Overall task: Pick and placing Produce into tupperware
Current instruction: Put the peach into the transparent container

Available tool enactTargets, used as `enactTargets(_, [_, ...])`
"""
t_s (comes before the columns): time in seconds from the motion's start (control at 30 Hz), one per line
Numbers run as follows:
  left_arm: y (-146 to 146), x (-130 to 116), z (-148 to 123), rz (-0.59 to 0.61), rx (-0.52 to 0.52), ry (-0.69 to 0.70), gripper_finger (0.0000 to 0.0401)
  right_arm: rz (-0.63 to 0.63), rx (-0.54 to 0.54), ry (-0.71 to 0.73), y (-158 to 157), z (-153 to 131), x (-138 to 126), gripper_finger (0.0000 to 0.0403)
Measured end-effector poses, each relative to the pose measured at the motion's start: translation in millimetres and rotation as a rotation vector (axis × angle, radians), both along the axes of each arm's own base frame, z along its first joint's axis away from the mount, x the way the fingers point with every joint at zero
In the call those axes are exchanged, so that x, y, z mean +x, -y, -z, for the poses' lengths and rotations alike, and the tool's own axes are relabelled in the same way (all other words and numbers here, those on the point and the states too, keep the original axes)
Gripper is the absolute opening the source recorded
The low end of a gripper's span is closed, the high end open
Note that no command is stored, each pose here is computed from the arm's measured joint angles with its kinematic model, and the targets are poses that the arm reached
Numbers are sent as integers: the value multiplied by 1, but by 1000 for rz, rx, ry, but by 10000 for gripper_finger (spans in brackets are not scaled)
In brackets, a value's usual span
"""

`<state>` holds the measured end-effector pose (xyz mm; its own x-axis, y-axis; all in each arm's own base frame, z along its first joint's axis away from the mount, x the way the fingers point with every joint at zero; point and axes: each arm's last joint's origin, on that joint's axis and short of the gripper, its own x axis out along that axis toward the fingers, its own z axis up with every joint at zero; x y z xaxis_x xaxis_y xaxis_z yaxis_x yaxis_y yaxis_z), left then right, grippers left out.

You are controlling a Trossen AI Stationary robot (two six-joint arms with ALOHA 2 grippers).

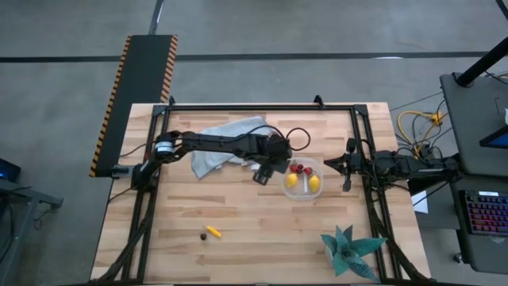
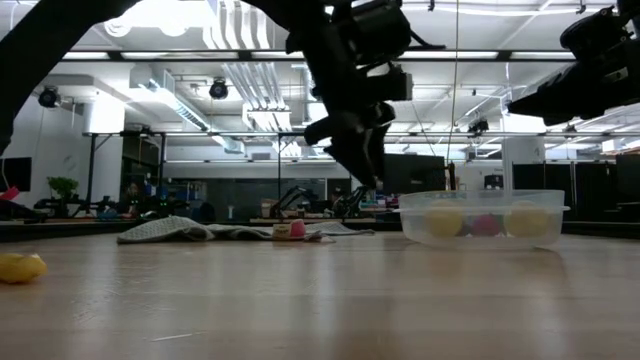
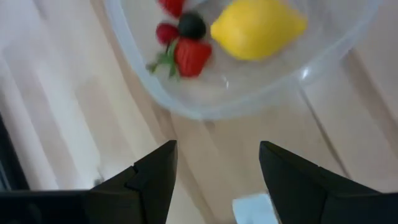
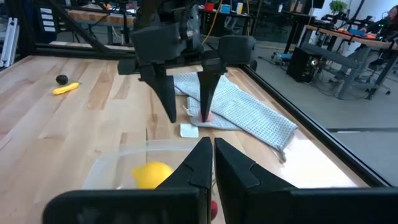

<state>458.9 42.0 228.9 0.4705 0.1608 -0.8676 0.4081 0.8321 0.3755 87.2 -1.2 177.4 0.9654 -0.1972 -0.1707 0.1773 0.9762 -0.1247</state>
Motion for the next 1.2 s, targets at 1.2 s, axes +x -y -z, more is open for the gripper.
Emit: enactTargets(1.2, [-75,-65,41,-396,-141,-286,212,9,51,-39,0,5,-1,9])
